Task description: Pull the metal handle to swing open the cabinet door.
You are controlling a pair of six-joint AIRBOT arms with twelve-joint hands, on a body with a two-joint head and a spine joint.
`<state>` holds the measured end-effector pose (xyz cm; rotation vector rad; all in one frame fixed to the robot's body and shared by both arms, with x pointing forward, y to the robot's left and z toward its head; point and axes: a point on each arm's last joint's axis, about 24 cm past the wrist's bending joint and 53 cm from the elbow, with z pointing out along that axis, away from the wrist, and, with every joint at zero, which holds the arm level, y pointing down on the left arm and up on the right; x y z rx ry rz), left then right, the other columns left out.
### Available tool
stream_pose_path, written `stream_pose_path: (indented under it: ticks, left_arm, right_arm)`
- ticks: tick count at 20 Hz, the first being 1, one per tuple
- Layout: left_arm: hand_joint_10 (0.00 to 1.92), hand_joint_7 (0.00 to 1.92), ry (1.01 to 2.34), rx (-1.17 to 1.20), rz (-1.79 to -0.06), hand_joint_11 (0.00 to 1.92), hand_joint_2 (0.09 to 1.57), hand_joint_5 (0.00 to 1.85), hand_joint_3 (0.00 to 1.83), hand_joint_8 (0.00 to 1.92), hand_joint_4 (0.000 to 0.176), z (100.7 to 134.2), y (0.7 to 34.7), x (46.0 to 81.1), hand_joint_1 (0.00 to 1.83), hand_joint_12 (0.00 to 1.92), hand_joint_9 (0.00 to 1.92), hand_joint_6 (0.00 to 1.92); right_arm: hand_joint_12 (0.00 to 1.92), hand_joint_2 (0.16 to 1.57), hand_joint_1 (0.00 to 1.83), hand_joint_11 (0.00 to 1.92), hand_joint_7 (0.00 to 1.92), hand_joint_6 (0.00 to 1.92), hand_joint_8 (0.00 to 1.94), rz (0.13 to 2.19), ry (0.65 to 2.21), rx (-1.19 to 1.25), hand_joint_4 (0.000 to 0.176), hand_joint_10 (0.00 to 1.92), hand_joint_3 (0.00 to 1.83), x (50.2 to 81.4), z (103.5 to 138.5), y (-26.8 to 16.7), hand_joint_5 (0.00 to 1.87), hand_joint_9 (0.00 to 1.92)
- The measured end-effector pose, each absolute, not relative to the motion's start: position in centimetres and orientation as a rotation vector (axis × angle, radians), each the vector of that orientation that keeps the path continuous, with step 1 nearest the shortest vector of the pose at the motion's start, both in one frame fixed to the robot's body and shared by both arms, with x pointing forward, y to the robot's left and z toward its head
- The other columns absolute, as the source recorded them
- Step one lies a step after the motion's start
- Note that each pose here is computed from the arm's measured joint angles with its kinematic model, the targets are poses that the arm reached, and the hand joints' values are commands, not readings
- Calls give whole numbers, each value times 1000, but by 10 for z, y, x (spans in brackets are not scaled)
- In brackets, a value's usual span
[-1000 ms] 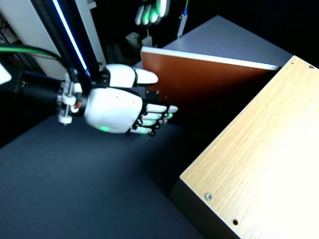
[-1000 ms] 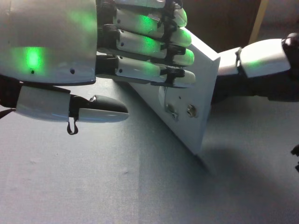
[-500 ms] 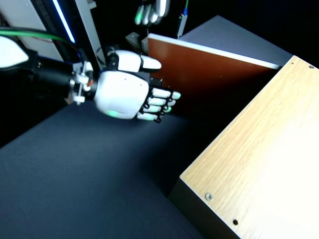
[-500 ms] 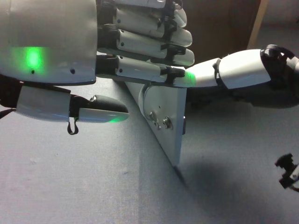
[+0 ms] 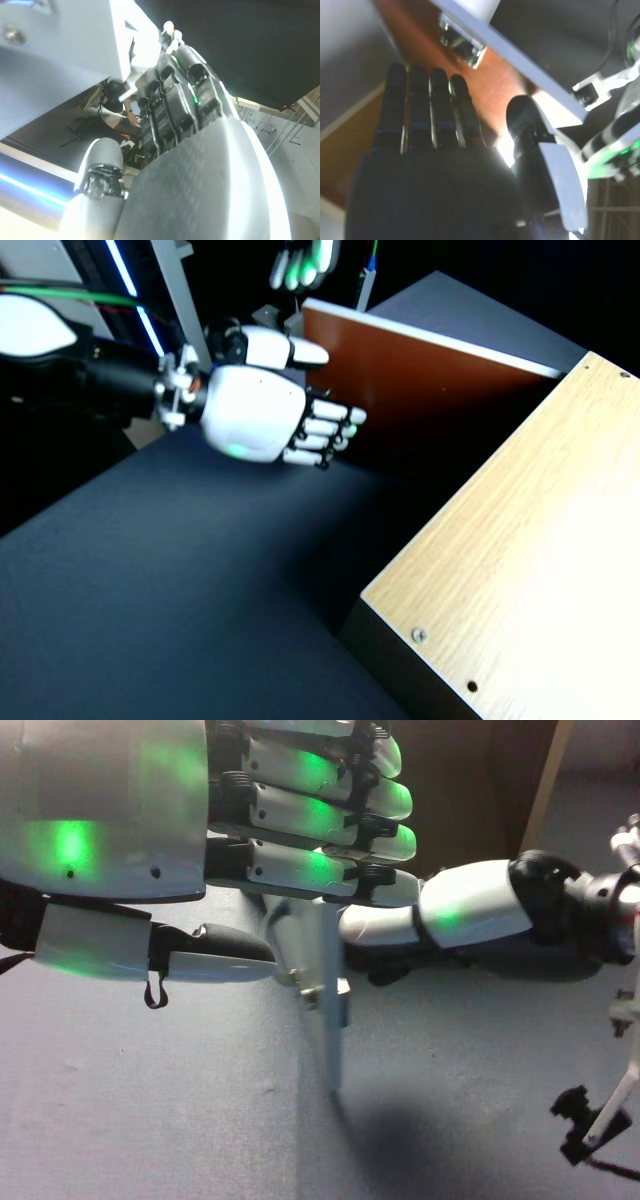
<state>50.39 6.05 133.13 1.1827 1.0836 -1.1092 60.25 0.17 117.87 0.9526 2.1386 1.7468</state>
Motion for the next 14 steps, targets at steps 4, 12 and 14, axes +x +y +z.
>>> stream_pose_path:
  ticks: [4, 12, 14]
  left_arm:
    - [5, 437, 1084, 1182, -1109, 82, 1571, 400, 71, 6, 0, 1331, 60, 504, 0, 770, 417, 6]
    - [4, 446, 1084, 1183, -1109, 82, 1571, 409, 71, 6, 0, 1331, 60, 504, 0, 778, 422, 6]
    - [0, 429, 1084, 1182, -1109, 76, 1571, 394, 71, 0, 0, 1331, 60, 504, 0, 777, 413, 0]
  right_arm:
    - [652, 1571, 0, 0, 238, 1, 1, 1746, 2142, 953, 0, 2, 15, 599, 1178, 8, 237, 218]
    - [629, 1571, 0, 0, 237, 1, 2, 1777, 2192, 903, 0, 2, 14, 577, 1176, 36, 233, 217]
    - [641, 1571, 0, 0, 239, 1, 1, 1772, 2190, 907, 0, 2, 14, 576, 1175, 38, 234, 221]
